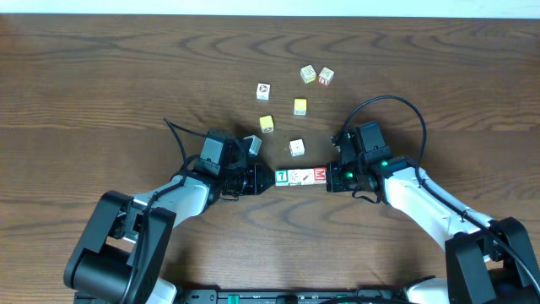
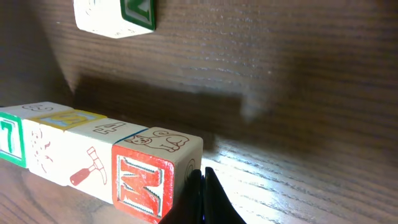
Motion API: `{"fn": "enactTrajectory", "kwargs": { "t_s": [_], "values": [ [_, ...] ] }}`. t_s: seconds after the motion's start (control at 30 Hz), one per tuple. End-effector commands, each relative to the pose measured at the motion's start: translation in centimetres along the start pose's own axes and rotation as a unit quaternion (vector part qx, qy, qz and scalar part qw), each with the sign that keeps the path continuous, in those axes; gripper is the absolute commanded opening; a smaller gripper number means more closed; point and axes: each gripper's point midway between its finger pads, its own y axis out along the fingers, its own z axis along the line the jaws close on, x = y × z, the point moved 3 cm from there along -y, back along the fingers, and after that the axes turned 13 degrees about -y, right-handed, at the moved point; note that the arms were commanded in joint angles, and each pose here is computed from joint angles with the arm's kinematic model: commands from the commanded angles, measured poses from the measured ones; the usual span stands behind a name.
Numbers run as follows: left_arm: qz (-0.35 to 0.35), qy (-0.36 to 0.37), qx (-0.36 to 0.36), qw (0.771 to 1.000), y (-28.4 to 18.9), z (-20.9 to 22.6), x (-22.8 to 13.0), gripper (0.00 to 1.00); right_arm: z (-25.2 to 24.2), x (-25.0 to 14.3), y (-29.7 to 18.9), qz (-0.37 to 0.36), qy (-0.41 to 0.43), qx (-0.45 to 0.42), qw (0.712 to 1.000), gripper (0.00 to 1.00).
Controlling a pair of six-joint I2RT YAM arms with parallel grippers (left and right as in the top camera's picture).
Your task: Lift 4 blocks
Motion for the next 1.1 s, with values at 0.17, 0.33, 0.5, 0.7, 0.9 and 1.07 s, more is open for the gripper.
{"fn": "enactTrajectory", "kwargs": {
  "t_s": [0.17,0.33,0.5,0.7,0.9,1.07],
  "values": [
    [0.036,0.04,-0.081,0.995,-0.1,-4.5,-0.4,0.07,7.0,1.7,-2.3,-0.026,-0.054,0.153,0.986,0.01],
    [0.034,0.037,-0.083,0.995,-0.2,-4.8,-0.2,0.07,7.2,1.8,-2.9,-0.032,-0.057,0.151,0.986,0.01],
    [0.034,0.034,-0.083,0.995,-0.2,-4.9,-0.1,0.07,7.2,1.7,-3.0,-0.031,-0.057,0.151,0.986,0.01],
    [0.034,0.033,-0.084,0.995,-0.2,-4.9,-0.1,0.07,6.9,1.4,-2.9,-0.024,-0.052,0.141,0.988,0.01],
    [0.026,0.043,-0.091,0.995,-0.7,-5.6,0.0,0.07,6.9,1.3,-2.9,-0.021,-0.051,0.141,0.988,0.01],
    [0.017,0.055,-0.1,0.993,-1.4,-6.6,0.1,0.07,6.9,1.3,-2.9,-0.021,-0.051,0.141,0.988,0.01]
  ]
}}
